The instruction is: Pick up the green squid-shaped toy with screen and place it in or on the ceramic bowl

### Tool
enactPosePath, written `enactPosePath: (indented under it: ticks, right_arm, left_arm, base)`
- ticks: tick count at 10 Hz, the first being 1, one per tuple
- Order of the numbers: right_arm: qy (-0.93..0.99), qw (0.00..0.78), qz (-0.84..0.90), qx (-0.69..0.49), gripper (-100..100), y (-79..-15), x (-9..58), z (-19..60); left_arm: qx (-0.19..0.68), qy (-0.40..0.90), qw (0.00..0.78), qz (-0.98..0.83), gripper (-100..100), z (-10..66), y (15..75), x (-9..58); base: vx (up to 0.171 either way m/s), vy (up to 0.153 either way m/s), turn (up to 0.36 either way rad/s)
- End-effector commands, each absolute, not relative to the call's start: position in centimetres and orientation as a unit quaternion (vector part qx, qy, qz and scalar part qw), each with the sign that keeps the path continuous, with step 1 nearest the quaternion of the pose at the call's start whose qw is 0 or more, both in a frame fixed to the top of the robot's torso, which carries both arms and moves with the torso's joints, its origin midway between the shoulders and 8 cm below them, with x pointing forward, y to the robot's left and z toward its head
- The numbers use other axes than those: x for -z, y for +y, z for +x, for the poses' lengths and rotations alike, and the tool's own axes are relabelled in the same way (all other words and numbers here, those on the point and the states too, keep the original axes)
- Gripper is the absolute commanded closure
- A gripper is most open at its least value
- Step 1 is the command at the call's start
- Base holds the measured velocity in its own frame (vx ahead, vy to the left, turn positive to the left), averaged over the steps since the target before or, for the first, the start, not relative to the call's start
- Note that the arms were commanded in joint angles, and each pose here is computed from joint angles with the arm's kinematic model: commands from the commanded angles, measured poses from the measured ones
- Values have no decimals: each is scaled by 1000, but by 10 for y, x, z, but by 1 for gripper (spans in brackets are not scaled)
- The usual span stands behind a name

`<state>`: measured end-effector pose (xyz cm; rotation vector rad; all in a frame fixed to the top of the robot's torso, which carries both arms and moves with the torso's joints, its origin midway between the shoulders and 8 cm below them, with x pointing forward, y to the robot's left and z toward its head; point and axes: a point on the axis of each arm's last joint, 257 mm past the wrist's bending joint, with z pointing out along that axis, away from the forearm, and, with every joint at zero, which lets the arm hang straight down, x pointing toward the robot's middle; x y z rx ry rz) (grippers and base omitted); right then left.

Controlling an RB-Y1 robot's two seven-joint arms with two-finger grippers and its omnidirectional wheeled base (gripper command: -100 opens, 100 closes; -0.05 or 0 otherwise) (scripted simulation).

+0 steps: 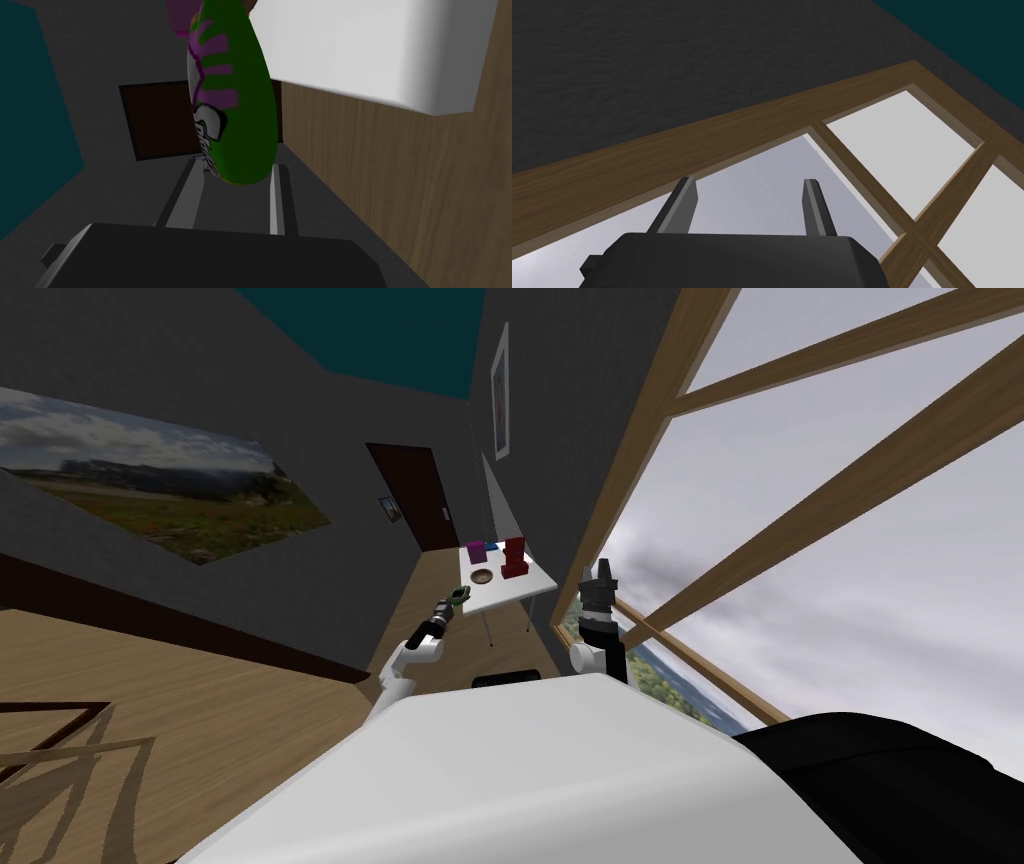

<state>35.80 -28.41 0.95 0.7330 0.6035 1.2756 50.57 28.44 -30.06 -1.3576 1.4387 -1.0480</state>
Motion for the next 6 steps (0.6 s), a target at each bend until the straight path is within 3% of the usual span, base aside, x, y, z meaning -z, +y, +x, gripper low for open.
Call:
enactPosePath:
  ticks: [1,6]
  right_arm:
    - [271,700,329,-573,0,-284,-9,358]
    - [271,700,329,-573,0,-284,-9,358]
  left_arm:
    - [416,581,435,-548,100,512,287,293]
    - [403,589,430,-553,100,530,290,275]
  base:
    - [31,-6,-31]
    - [35,-18,-41]
